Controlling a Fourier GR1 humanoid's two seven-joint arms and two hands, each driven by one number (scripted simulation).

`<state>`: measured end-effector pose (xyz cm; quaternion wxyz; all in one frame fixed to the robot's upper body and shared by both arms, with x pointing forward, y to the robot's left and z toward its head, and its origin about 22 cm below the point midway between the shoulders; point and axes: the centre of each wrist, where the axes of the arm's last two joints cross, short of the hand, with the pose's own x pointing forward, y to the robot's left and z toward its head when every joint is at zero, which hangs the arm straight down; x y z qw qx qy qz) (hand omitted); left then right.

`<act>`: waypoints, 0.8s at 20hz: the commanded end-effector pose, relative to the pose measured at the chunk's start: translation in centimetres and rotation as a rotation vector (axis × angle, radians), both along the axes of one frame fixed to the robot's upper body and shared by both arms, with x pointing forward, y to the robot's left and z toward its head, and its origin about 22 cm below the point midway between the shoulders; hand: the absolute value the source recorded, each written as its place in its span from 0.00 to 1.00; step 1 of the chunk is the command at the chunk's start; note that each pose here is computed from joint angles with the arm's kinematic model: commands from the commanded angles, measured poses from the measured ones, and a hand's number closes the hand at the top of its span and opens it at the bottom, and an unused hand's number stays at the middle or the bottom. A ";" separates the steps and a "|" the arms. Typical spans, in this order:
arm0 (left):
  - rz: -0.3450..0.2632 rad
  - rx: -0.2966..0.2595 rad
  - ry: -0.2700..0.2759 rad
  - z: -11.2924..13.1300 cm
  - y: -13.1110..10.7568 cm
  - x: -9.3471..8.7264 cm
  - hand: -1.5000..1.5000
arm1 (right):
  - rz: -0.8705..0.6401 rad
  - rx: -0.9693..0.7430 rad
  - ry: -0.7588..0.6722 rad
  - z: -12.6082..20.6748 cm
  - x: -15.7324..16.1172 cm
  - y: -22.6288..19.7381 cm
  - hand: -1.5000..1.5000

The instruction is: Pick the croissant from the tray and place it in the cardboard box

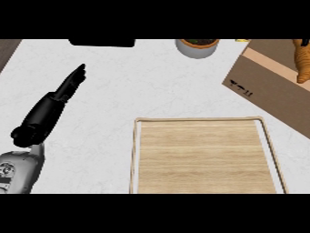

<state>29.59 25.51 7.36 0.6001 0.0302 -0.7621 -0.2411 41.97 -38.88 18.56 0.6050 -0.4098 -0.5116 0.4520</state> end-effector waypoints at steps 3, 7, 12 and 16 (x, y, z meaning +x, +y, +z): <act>-0.019 -0.019 0.014 -0.2 1.5 -0.9 0.50 | 0.015 -0.015 0.207 -1.8 -0.7 -3.2 0.00; 0.023 -0.002 0.003 -1.2 0.9 0.3 0.50 | 0.177 0.076 0.192 -2.8 -0.7 -3.2 0.00; 0.005 -0.008 -0.003 -0.9 1.0 0.0 0.50 | 0.239 0.392 -0.093 -1.2 0.1 -2.7 0.00; 0.003 -0.011 -0.006 -0.5 0.5 0.1 0.50 | 0.180 0.881 -0.265 -1.1 0.0 -3.8 0.00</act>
